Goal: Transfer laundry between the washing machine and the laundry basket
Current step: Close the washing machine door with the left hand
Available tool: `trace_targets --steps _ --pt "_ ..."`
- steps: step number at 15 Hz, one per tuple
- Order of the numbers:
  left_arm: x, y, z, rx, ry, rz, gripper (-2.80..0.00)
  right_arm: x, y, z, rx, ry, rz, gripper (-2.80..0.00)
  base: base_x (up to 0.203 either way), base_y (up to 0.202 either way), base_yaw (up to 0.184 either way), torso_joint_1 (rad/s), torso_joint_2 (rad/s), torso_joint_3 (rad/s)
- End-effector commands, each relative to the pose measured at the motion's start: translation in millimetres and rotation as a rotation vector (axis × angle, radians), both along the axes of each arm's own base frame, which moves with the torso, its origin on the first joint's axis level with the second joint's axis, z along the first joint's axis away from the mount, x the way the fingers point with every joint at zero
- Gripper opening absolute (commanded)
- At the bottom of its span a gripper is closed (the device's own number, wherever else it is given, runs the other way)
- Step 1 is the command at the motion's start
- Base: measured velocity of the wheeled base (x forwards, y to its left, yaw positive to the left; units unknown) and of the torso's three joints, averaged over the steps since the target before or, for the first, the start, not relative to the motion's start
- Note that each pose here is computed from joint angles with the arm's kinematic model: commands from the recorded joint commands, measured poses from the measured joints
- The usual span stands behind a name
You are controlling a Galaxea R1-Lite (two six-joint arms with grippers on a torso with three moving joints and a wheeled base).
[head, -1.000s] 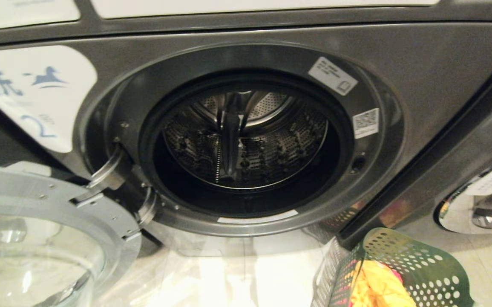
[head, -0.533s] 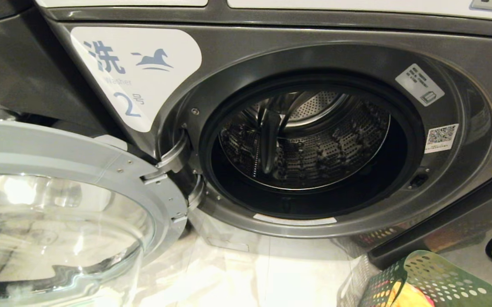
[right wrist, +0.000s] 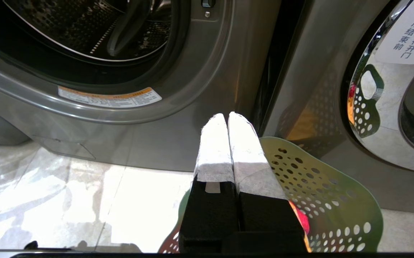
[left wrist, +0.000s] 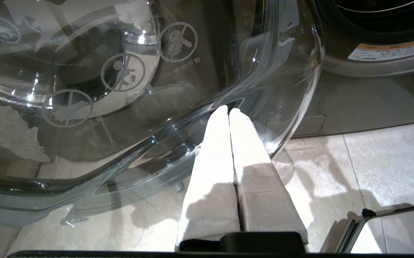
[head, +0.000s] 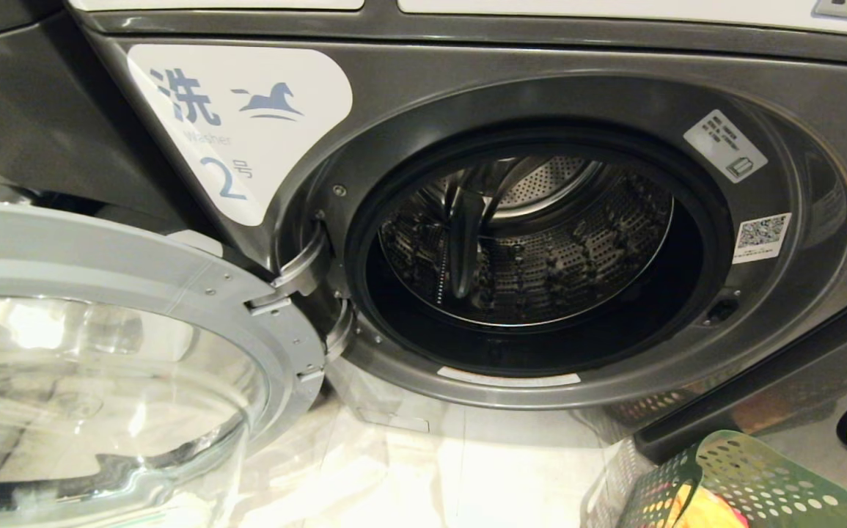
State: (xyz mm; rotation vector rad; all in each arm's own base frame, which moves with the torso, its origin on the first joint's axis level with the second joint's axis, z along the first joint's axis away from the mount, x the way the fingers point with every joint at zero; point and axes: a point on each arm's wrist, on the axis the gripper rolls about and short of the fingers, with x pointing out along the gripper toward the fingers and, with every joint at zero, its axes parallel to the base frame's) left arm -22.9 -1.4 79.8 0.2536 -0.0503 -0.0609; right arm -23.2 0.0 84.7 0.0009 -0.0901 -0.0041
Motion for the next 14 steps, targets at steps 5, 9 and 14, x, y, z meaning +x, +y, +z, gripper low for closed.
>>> trace_targets --steps 5,9,14 --pt "0.1 0.0 -0.3 0.002 0.001 -0.001 -2.80 2.8 -0.1 -9.3 0.001 0.035 -0.003 -2.80 -0.093 0.000 0.002 0.004 0.00 0.001" --pt "0.1 0.0 -0.3 0.002 0.001 -0.002 -2.80 2.8 -0.1 -9.3 0.001 0.035 -0.005 -2.80 -0.194 0.000 0.001 0.002 0.00 0.003" --pt "0.1 0.0 -0.3 0.002 0.001 -0.002 -2.80 2.8 -0.1 -9.3 0.001 0.035 -0.004 -2.80 -0.195 0.000 0.003 0.004 0.00 0.005"
